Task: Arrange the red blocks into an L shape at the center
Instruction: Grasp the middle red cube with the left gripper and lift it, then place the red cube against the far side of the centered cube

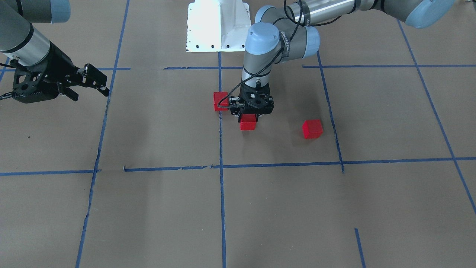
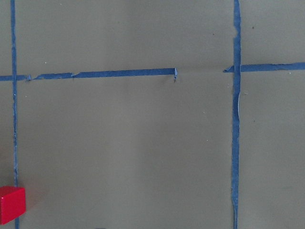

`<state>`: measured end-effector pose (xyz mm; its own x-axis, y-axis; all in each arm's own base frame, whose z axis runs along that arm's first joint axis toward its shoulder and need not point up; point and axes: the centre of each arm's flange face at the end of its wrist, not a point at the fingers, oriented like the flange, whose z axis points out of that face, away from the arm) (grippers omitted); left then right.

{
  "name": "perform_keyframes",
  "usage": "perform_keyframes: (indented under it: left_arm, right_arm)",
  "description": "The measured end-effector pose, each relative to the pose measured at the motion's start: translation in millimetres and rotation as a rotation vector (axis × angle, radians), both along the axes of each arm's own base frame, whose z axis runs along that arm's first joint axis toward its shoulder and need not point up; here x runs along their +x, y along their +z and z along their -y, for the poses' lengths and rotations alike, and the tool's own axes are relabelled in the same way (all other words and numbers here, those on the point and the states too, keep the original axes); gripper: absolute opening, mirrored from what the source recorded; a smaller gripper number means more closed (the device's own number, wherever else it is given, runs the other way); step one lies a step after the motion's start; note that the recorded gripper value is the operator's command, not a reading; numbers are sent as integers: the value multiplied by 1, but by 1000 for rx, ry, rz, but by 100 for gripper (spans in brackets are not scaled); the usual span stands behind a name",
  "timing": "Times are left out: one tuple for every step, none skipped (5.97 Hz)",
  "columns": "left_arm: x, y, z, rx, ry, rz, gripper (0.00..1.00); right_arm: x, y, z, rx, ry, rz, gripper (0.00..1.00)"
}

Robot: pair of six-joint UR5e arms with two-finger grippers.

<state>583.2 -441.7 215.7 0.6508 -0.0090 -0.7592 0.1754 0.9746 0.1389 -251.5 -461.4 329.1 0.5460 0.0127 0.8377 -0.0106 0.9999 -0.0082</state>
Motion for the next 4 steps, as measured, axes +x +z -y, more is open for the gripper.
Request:
perform_keyframes:
  left_arm:
    - [12,-15,6,-4,-5,7,0]
    - [20,-27,6,-18,-6,20,0]
    - [27,-35,0,-28,1,29,0]
    - [35,-38,-11,-40,8,30,0]
  right_arm:
    - [1,-1,-1,1,1,1,100]
    - [1,-1,-2,2,2,2,100]
    - [2,-2,-2,3,3,3,100]
    - [3,-2,-3,2,3,2,100]
